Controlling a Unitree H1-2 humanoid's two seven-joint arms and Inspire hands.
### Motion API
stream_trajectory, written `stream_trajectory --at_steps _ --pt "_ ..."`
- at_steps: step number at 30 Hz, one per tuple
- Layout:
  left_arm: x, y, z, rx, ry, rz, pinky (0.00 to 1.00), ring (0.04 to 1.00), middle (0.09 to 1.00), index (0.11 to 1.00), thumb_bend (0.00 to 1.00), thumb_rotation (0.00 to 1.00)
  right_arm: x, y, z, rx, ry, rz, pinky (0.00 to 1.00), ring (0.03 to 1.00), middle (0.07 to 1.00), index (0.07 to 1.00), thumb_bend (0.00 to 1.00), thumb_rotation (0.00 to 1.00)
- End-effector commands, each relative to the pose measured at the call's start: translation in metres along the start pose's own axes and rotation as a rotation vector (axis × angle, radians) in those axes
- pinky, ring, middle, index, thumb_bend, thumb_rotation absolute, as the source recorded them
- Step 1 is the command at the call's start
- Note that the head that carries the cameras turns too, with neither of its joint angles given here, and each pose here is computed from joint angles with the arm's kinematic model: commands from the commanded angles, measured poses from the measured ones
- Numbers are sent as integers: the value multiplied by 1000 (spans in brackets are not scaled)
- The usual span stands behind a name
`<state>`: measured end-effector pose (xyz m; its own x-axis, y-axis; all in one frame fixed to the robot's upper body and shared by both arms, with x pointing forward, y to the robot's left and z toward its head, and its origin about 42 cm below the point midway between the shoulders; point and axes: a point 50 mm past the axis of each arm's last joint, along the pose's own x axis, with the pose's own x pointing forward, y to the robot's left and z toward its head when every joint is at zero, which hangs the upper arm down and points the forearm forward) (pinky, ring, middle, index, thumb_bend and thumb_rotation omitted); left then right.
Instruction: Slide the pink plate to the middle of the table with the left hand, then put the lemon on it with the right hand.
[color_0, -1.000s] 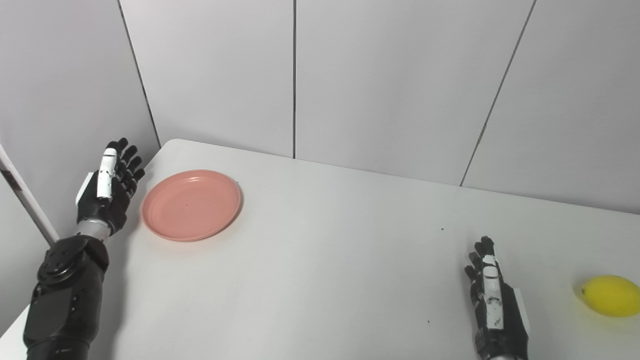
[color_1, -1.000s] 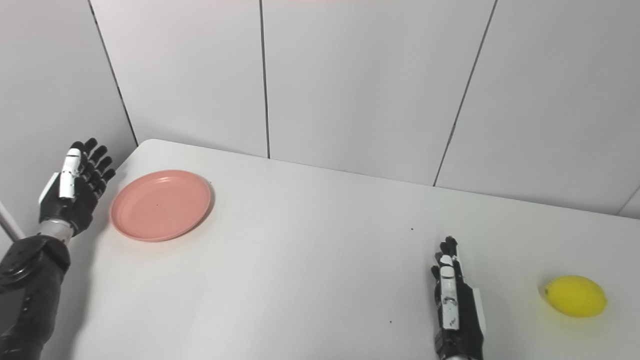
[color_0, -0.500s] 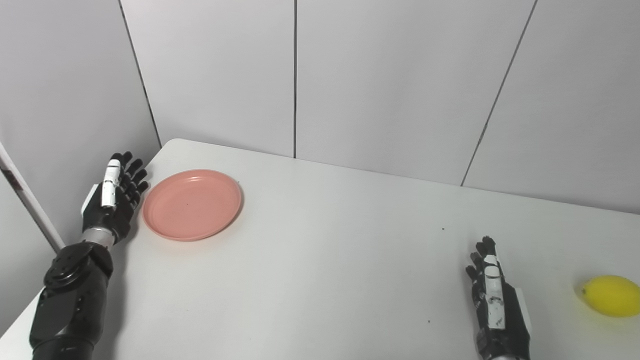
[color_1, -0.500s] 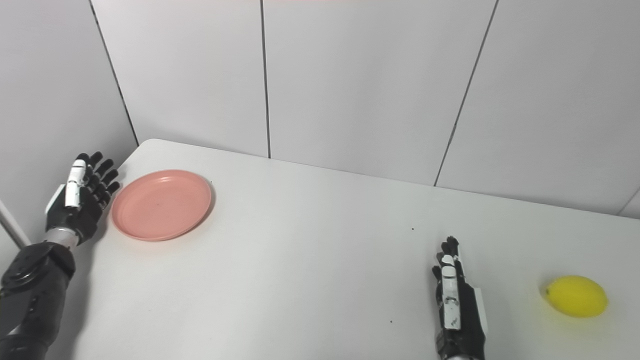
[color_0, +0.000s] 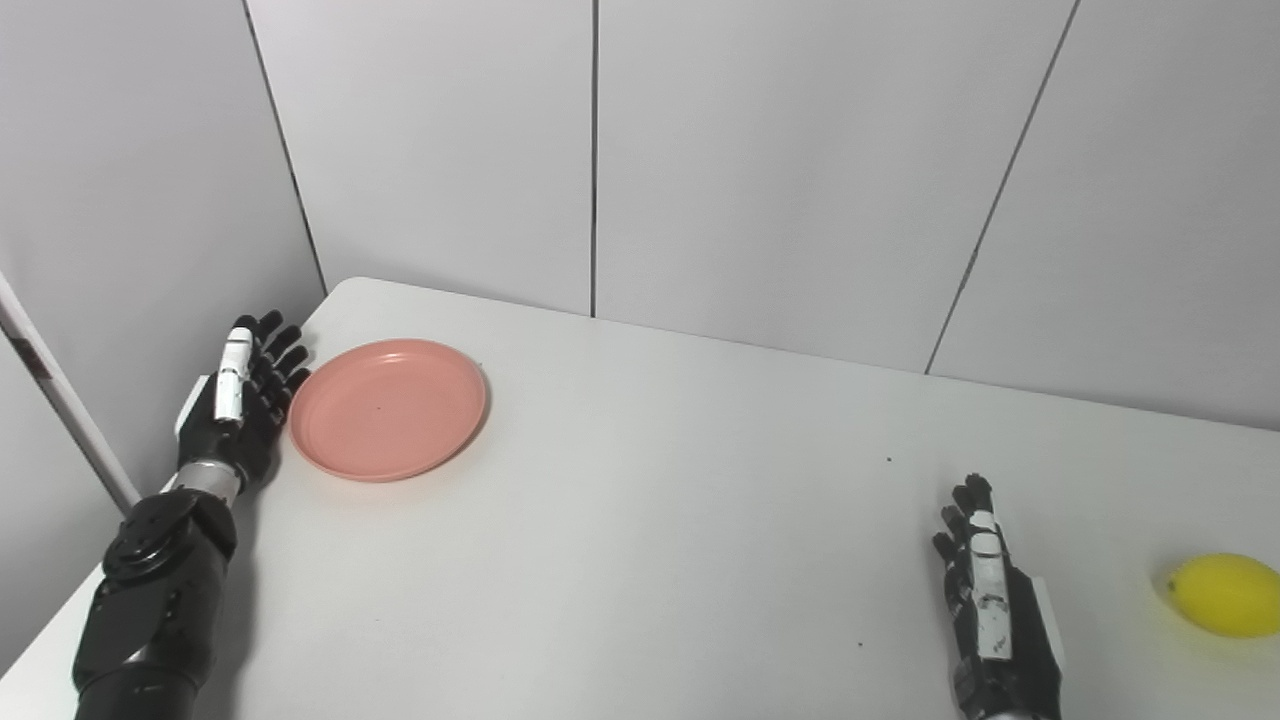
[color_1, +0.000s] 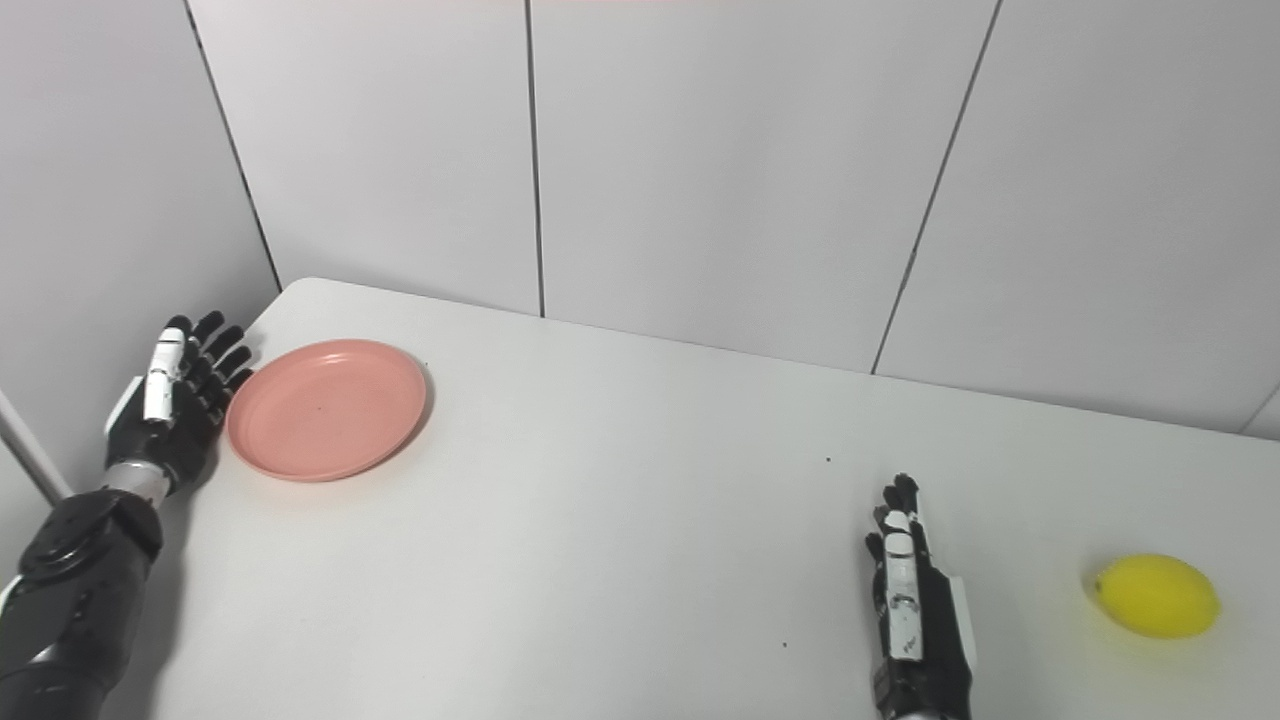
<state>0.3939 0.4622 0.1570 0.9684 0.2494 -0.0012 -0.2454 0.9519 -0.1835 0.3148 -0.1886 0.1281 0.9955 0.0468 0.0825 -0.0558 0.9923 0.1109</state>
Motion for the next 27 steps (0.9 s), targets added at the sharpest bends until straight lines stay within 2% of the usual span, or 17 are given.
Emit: stream_trajectory --at_steps 1,10,17,27 --pt "13 -13 17 3 -44 -41 998 981 968 948 362 1000 5 1 13 -4 -51 23 1000 1000 1000 1000 244 1000" --pt "19 -24 10 -18 -7 -76 1000 991 979 972 388 1000 4 2 14 -2 -49 22 1000 1000 1000 1000 242 1000" --pt "25 -33 3 21 7 -87 982 971 962 941 414 1000 4 1 13 -1 -55 26 1000 1000 1000 1000 247 1000" --pt "28 -46 0 9 6 -115 990 967 958 941 425 1000 4 4 14 5 -53 21 1000 999 1000 1000 246 1000"
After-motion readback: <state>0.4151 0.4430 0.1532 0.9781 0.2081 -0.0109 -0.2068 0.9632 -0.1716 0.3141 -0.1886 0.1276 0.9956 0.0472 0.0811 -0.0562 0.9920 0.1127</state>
